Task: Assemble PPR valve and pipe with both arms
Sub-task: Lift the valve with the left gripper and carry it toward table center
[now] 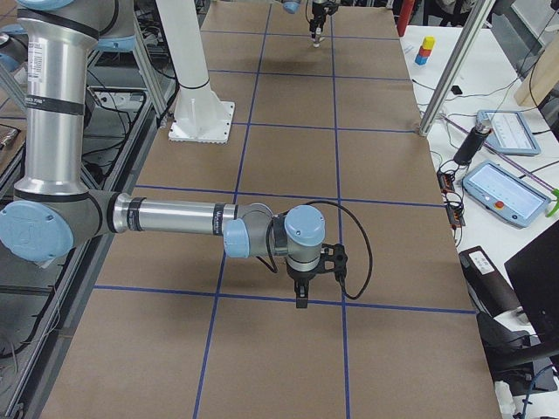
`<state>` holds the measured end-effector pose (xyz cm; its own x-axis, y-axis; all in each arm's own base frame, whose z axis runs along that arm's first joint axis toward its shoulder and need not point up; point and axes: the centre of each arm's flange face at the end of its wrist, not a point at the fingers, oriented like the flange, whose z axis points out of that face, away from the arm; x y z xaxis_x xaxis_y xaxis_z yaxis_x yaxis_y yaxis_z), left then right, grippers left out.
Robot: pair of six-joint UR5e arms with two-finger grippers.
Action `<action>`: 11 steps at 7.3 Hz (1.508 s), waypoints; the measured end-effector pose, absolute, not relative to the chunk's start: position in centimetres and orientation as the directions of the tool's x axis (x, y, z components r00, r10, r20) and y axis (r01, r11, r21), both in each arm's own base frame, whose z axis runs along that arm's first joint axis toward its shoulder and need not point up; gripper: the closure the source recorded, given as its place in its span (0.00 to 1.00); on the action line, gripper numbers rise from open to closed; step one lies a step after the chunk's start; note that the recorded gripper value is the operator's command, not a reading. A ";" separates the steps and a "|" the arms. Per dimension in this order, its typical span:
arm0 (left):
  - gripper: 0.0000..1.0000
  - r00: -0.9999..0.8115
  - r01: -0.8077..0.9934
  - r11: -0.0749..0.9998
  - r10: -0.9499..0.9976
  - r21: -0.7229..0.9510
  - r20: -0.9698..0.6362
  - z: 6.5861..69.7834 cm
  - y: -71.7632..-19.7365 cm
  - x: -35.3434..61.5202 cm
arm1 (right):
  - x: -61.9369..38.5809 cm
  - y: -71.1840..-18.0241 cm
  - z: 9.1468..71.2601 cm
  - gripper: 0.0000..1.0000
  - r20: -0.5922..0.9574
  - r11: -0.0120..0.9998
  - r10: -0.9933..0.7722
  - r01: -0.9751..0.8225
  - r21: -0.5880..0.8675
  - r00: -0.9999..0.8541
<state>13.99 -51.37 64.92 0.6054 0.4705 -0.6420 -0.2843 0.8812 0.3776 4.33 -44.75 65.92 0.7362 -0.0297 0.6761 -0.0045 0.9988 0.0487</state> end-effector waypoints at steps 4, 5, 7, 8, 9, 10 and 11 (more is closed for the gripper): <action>0.94 0.623 -0.283 0.881 0.469 0.379 -0.626 65.1 -51.5 13.9 | 4.3 -44.8 65.8 0.00 0.676 0.999 -0.032 -0.005 0.052 0.736; 1.00 0.624 -0.281 0.881 0.469 0.380 -0.626 65.0 -51.5 13.9 | 4.3 -44.8 65.8 0.00 0.676 0.999 -0.032 -0.004 0.052 0.736; 1.00 0.623 -0.276 0.881 0.469 0.386 -0.626 64.4 -51.6 13.9 | 4.3 -44.8 65.8 0.00 0.676 0.999 -0.032 -0.004 0.052 0.736; 1.00 0.622 -0.272 0.878 0.472 0.393 -0.625 63.8 -51.7 13.9 | 4.3 -44.8 65.8 0.00 0.676 0.999 -0.032 -0.004 0.052 0.736; 1.00 0.625 -0.248 0.885 0.456 0.393 -0.634 62.6 -52.0 14.0 | 4.3 -44.8 65.8 0.00 0.676 0.999 -0.032 -0.005 0.052 0.736; 1.00 0.631 -0.196 0.904 0.413 0.381 -0.657 60.3 -52.6 14.5 | 4.3 -44.8 65.8 0.00 0.676 0.999 -0.031 -0.005 0.052 0.736; 1.00 0.627 -0.146 0.920 0.370 0.364 -0.686 57.5 -53.2 15.9 | 4.3 -44.8 65.8 0.00 0.676 0.999 -0.031 -0.005 0.052 0.736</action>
<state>15.94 -53.18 57.50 0.6268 0.3704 -0.6855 -0.1459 0.9200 0.3637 4.33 -44.78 65.76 0.7361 -0.0315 0.6762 -0.0050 0.9986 0.0519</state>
